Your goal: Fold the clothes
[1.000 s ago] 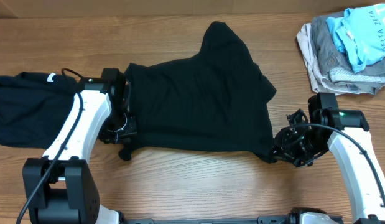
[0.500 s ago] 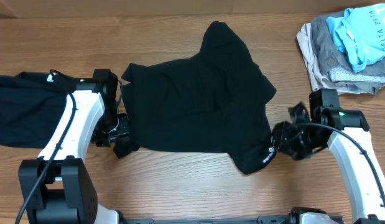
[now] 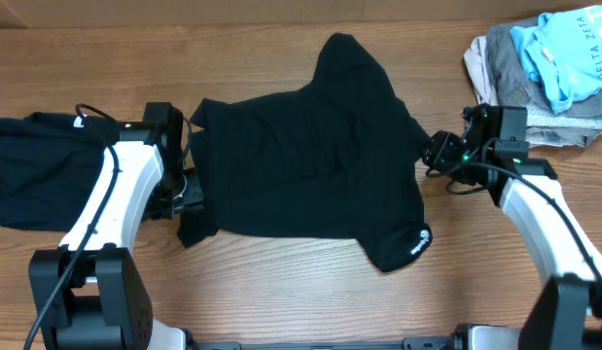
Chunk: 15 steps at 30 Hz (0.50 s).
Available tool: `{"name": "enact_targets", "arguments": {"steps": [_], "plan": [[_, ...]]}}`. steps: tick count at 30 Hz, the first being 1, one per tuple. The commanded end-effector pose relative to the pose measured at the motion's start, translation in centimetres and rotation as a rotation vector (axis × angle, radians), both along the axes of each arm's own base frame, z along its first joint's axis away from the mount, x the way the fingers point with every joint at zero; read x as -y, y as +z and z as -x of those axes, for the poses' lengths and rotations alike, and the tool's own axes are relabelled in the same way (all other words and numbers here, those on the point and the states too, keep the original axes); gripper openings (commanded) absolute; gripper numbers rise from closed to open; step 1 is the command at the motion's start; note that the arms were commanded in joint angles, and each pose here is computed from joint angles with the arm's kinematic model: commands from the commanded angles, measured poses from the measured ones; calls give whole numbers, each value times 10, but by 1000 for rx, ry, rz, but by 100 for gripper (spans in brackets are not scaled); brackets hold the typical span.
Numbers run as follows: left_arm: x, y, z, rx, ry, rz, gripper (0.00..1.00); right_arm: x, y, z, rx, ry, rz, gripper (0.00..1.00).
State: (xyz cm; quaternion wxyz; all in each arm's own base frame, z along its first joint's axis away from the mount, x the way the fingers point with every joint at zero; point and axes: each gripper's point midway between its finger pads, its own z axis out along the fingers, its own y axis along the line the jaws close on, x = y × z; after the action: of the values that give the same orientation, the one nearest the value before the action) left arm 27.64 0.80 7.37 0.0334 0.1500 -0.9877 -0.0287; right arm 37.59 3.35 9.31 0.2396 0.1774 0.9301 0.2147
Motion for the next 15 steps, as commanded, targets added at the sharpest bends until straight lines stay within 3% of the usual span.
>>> {"name": "enact_targets", "arguments": {"steps": [1,15], "plan": [[-2,5,-5,43,-32,-11,47,3,-23,-8,-47,-51,-23,42],[-2,5,-13,73,-36,-12,46,13,-78,-35,-57,-80,17,40]]}}
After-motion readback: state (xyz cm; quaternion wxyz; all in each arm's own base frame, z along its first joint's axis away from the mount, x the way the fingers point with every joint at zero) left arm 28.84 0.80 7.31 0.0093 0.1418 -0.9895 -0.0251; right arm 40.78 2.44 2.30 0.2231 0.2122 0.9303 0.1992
